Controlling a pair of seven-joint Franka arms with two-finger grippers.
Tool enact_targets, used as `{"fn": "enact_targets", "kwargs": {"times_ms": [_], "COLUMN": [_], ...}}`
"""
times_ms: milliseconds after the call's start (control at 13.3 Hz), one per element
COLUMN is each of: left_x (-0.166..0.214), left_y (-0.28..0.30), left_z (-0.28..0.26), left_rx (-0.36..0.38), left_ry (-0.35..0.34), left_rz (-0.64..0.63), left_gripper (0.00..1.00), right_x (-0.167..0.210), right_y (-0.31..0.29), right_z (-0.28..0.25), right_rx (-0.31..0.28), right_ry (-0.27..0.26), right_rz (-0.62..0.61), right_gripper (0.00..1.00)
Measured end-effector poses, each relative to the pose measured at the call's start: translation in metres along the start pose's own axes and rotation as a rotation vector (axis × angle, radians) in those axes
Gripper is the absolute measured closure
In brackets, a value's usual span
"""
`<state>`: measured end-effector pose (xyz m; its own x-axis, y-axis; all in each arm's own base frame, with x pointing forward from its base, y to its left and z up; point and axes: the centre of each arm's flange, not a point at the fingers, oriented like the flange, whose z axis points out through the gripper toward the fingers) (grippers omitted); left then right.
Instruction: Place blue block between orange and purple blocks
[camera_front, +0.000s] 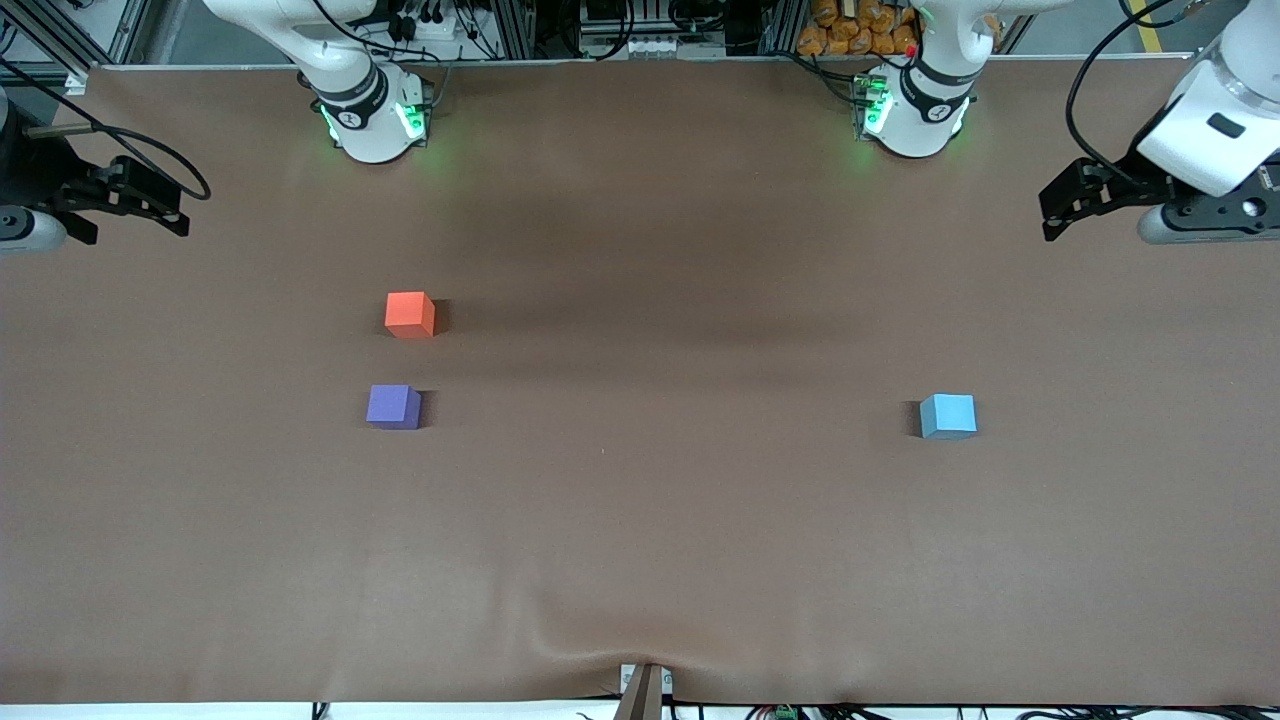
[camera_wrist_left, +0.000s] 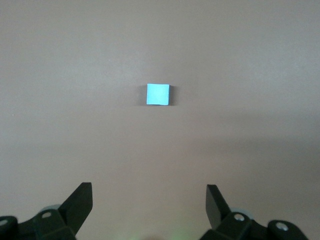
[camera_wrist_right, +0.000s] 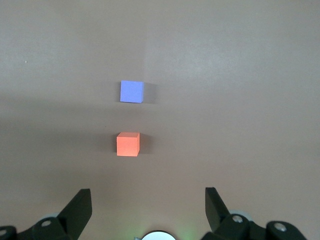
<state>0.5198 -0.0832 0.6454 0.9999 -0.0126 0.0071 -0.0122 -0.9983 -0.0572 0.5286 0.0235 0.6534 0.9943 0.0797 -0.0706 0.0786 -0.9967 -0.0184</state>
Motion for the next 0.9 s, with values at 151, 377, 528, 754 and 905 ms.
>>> {"fn": "enact_targets", "kwargs": {"times_ms": [151,377,528,754,905], "left_x": [0.001,0.003,0.004,0.002,0.002], "left_y": [-0.001,-0.009,-0.014,-0.014,-0.019], "left_z": [0.002,0.003,0.003,0.006,0.005], "left_rx": [0.0,0.0,0.0,0.002,0.003], "left_ry": [-0.004,-0.006,-0.007,-0.03,-0.033], "left_rz": [-0.001,-0.018,-0.026,-0.026,-0.035], "left_gripper": [0.0,0.0,0.0,0.0,0.0], "right_x": [0.0,0.0,0.0,0.0,0.0], "right_y": [0.0,0.001,0.002,0.002,0.002], "right_z": [0.0,0.0,0.001,0.001,0.001], "right_rx": [0.0,0.0,0.0,0.0,0.001], "right_ry": [0.0,-0.001,-0.002,-0.002,-0.003], "right_rz": [0.0,0.002,0.003,0.003,0.004], "right_gripper": [0.0,0.0,0.0,0.0,0.0]}}
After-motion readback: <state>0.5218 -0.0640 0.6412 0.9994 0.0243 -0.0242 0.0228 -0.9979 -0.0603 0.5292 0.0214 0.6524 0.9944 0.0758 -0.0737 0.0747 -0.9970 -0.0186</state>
